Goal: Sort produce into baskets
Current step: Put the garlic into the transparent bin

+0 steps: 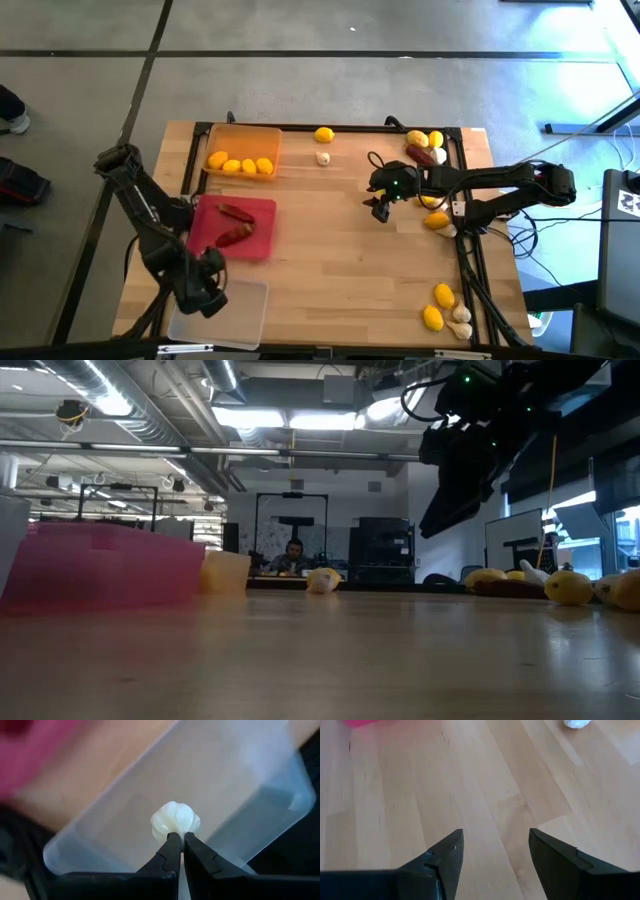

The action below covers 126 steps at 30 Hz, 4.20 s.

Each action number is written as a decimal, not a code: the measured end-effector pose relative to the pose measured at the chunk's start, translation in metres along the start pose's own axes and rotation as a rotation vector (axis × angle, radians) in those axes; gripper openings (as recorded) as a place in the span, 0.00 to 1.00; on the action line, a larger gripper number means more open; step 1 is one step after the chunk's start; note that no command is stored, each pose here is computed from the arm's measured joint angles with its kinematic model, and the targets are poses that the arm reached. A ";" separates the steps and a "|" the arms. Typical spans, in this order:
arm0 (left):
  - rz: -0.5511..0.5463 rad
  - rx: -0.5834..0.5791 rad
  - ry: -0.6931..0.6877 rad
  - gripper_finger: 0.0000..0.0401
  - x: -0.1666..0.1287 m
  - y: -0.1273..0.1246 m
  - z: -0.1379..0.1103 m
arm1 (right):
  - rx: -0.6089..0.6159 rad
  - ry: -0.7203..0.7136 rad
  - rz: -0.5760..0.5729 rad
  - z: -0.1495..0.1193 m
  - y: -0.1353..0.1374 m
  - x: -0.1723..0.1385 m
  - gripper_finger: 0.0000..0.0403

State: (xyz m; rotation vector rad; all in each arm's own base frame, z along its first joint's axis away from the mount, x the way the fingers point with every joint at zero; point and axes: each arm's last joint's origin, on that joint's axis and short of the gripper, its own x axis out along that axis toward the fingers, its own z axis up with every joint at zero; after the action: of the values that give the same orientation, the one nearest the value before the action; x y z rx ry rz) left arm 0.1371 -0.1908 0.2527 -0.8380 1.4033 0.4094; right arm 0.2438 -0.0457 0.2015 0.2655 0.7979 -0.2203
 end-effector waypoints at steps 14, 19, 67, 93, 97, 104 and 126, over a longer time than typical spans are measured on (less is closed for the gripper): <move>0.150 0.004 0.007 0.03 0.020 0.011 -0.035 | -0.007 -0.009 -0.034 0.000 -0.001 0.000 0.55; 0.215 0.041 -0.010 0.03 0.034 0.012 -0.043 | -0.008 -0.011 -0.043 0.001 -0.001 0.000 0.55; -0.020 0.024 -0.210 0.31 -0.012 0.021 -0.020 | -0.015 -0.011 -0.062 0.000 -0.002 0.000 0.55; 0.221 0.432 -0.811 0.31 -0.040 0.024 0.076 | -0.025 -0.222 -0.070 0.020 0.000 0.017 0.76; 0.298 0.455 -0.835 0.31 -0.042 0.026 0.090 | -0.042 -0.241 -0.142 0.026 -0.005 0.031 0.79; 0.356 0.501 -0.849 0.31 -0.046 0.025 0.117 | -0.039 -0.229 -0.227 0.047 -0.028 0.050 0.80; 0.026 0.593 -0.984 0.31 0.008 0.061 0.170 | -0.004 -0.310 -0.285 0.059 -0.065 0.099 0.80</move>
State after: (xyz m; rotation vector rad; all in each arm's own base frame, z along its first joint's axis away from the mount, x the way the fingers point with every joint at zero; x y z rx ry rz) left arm 0.2136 -0.0300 0.2208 -0.0668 0.5440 0.3232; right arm 0.3313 -0.1351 0.1590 0.1080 0.5260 -0.5153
